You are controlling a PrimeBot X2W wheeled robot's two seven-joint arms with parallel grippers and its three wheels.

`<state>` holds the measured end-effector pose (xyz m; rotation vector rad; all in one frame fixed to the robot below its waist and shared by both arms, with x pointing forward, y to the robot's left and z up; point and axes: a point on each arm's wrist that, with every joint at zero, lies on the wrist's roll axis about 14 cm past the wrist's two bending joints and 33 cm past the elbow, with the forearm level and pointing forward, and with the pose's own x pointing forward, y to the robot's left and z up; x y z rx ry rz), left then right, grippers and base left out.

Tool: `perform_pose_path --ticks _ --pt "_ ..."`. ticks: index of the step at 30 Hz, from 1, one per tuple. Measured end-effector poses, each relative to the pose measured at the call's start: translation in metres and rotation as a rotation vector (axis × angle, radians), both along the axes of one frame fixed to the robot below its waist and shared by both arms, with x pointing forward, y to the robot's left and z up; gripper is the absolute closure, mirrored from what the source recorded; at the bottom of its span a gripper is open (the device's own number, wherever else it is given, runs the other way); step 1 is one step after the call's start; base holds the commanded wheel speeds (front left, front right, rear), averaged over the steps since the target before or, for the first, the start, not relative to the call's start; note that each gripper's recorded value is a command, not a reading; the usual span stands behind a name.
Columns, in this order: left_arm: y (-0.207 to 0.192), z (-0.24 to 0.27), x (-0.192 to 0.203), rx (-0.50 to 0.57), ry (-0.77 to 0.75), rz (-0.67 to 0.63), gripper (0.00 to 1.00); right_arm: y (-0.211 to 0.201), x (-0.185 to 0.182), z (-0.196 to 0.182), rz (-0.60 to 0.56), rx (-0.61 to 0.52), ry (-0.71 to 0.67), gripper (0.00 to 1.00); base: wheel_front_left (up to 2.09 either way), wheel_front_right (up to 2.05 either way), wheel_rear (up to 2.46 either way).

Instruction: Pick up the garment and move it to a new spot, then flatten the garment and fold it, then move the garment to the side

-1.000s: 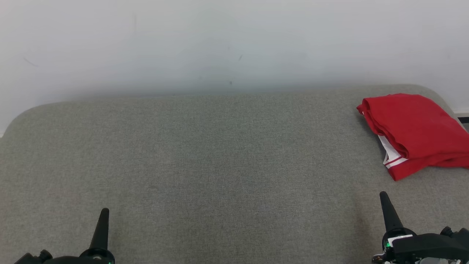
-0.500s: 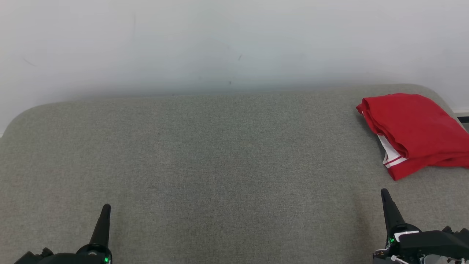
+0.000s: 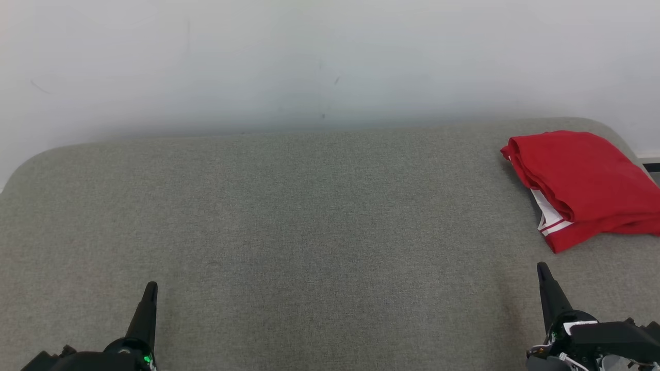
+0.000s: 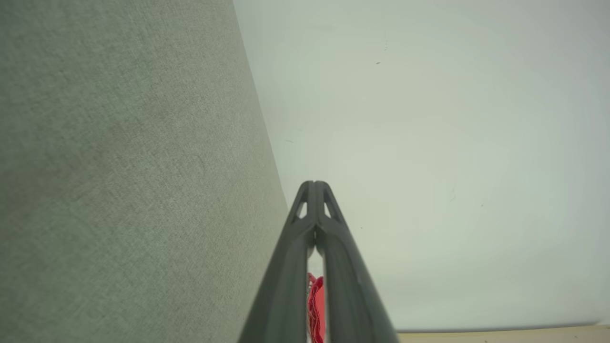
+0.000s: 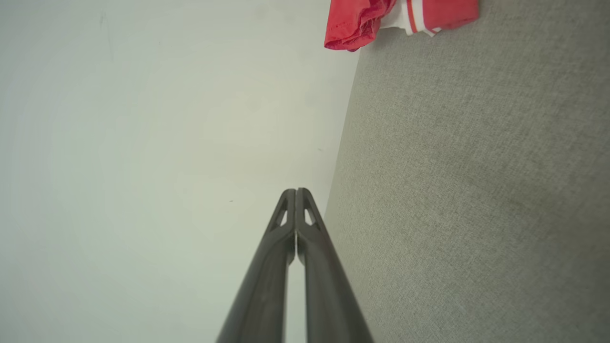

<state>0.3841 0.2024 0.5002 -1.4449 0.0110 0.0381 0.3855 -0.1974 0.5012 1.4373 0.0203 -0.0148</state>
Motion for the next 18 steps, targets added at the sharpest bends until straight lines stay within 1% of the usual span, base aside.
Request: perform_pose_path --ticks 18 --pt "-0.0034 0.0049 0.0044 -0.127 -0.023 -0.019 1.00 -0.0031 0.0031 0.0052 -0.005 0.130 -0.019 1.00 0.00 0.00 0.00"
